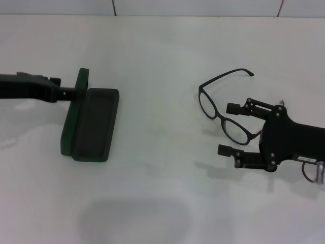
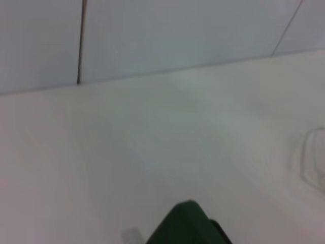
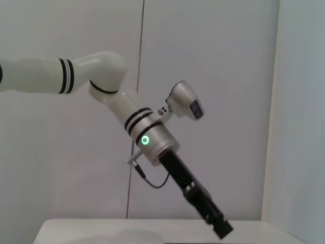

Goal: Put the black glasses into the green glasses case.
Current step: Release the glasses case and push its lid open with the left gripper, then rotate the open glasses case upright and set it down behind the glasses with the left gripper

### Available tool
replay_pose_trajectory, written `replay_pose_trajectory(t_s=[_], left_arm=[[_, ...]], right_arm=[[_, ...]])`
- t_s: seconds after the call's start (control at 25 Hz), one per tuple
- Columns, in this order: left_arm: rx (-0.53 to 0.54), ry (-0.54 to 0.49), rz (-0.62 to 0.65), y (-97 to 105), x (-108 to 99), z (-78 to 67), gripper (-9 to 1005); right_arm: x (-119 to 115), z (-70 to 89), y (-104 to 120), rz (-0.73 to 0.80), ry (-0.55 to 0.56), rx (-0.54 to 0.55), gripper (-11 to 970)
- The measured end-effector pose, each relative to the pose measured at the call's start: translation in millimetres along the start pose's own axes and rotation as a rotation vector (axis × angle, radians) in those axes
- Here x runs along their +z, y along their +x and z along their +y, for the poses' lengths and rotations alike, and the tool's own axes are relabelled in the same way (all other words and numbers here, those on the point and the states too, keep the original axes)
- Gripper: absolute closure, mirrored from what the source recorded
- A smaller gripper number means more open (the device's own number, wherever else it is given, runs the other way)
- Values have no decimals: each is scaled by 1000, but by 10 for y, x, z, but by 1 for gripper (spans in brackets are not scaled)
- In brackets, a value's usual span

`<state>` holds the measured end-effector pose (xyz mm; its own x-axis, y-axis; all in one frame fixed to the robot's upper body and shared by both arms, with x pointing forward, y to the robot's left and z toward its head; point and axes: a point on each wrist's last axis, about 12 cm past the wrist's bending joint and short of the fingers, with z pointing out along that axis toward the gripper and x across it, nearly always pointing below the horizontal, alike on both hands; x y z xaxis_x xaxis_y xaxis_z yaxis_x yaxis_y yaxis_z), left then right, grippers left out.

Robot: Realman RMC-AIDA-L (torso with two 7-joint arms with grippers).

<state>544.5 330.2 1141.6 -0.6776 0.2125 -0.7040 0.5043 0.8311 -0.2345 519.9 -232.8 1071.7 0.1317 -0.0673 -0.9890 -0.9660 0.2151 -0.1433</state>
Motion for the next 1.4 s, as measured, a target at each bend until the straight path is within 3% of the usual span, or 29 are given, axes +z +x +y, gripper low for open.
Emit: replay_pose_trajectory(t_s=[0.24,0.68,0.92,1.04,1.24,1.4], left_arm=[[13,-22,89,28,120,-64,183],[-5,-66,188,-135,218,-108,189],[22,-80,215,-191,210,-124,413],[44,-97,232,-201,212,-119,653],[105,-111,223,-286,180,-140,791],[267,-77,195,-473,261,-270,790]], right_arm=[[3,-10,-7,1,-3,-4,179],[-16,9,7,3,1,-25,186],[-28,23,21,6,4,-24,190],[-32,44,31,10,-9,-28,192],[-48,107,58,23,-37,-28,195],[-30,127,65,21,-44,-32,197]])
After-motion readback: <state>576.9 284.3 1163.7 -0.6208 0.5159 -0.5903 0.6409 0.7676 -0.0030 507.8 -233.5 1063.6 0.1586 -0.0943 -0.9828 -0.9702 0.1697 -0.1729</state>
